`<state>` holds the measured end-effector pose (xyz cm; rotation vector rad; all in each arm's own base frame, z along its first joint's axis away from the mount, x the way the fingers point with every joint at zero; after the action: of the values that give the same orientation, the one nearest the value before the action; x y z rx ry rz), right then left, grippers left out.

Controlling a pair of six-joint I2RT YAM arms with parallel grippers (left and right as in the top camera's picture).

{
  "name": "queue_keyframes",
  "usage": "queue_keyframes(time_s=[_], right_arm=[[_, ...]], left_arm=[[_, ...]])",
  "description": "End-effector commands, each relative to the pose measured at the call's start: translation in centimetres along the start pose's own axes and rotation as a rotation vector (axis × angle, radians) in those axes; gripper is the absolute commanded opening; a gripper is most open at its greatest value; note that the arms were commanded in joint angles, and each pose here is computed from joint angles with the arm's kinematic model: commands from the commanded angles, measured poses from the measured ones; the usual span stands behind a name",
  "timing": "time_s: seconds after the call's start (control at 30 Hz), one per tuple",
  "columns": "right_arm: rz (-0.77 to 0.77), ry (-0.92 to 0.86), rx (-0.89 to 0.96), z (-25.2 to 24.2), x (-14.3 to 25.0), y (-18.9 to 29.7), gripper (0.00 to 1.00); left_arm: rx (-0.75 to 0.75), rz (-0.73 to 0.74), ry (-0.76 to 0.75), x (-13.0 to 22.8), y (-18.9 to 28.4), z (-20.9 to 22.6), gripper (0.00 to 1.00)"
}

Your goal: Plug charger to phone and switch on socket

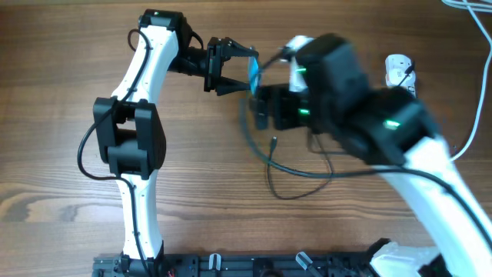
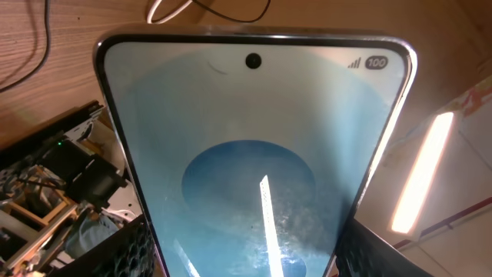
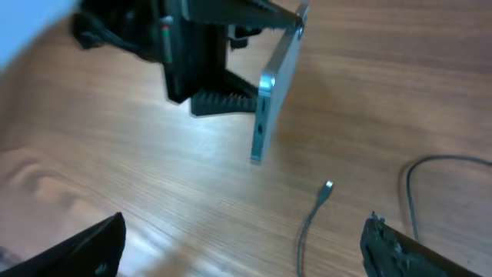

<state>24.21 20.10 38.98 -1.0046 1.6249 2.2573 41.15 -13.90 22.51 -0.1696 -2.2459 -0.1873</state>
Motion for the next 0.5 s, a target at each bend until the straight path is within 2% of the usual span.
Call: queue_keyframes(time_s=[0.0, 0.2, 0.33, 0.47], right_arm=[[-0.057, -0.089, 0.163, 0.4, -1.1, -2.3, 0.94], [-0.061, -0.087, 0.187, 0.7, -1.8, -4.9, 0.9], [-0.096, -0.089, 0.247, 0.4, -2.3, -5.5, 0.75], [-0.114, -0.094, 0.242, 0.5, -2.6, -5.9, 0.72]], left_arm=[[0.028, 0.022, -0.076, 2.5, -0.2, -1.3, 0.61], [0.046, 0.034, -0.058, 2.7, -0.2, -1.4, 0.61], [0.068, 0.048, -0.058, 2.8, -0.2, -1.5, 0.61], [0.07, 0.049, -0.057, 2.8, -0.2, -1.6, 0.61]])
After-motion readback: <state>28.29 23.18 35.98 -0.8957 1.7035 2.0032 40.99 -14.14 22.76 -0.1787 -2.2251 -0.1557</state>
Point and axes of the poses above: each gripper's point midway between its finger pads, its own y axis back along the fingers, its own z axis along the line the jaws close on, x = y × z, the point moved 10 cm from there along y, back along the fingers, and after that the axes turned 11 degrees about y, right-handed, at the moved point
